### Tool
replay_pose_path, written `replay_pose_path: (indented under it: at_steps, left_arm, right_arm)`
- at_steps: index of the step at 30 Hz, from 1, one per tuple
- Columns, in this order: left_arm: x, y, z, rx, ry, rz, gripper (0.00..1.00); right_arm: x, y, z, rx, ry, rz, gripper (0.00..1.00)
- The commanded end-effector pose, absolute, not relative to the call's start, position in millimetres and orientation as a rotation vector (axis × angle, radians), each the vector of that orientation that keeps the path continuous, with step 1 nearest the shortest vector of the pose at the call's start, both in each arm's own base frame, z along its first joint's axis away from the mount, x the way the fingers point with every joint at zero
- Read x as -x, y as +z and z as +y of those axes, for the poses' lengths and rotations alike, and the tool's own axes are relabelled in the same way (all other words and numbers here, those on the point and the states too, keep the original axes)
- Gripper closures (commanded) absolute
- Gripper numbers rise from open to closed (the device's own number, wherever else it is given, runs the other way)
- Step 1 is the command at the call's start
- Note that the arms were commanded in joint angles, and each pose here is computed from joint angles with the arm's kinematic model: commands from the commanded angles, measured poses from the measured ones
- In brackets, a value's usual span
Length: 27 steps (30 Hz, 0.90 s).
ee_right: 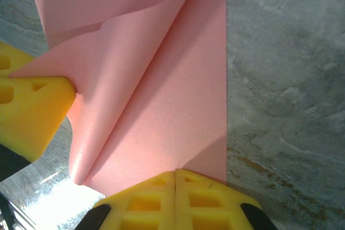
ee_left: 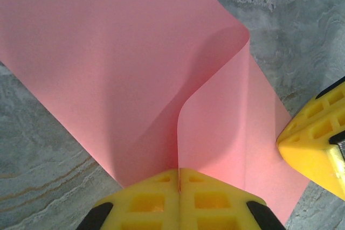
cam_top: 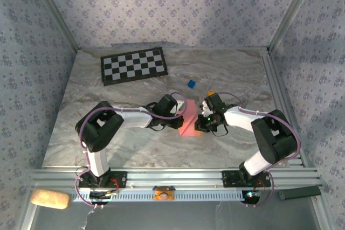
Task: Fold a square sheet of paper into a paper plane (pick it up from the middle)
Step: Fold the triangle a second time at the center of the table.
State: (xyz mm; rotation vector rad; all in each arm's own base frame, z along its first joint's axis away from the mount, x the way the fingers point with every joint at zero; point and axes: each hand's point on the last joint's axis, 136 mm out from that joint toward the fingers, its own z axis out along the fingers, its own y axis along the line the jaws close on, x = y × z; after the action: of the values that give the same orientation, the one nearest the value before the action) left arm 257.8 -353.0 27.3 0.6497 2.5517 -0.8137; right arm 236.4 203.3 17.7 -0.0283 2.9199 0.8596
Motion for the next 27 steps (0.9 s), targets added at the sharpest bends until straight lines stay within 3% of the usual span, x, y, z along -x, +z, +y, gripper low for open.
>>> replay_pose_path:
  at_steps: [1, 27]
  left_arm:
    - [-266.8, 41.2, -357.9, -0.666, -0.814, 2.506, 0.94]
    - [-266.3, 22.8, -357.1, -0.706, -0.796, 2.556, 0.94]
  right_arm:
    - [-223.0, 1.0, 189.9, 0.014, 0.787, 2.998, 0.95]
    - [-222.4, 0.2, 189.5, 0.010, 0.786, 3.003, 0.95]
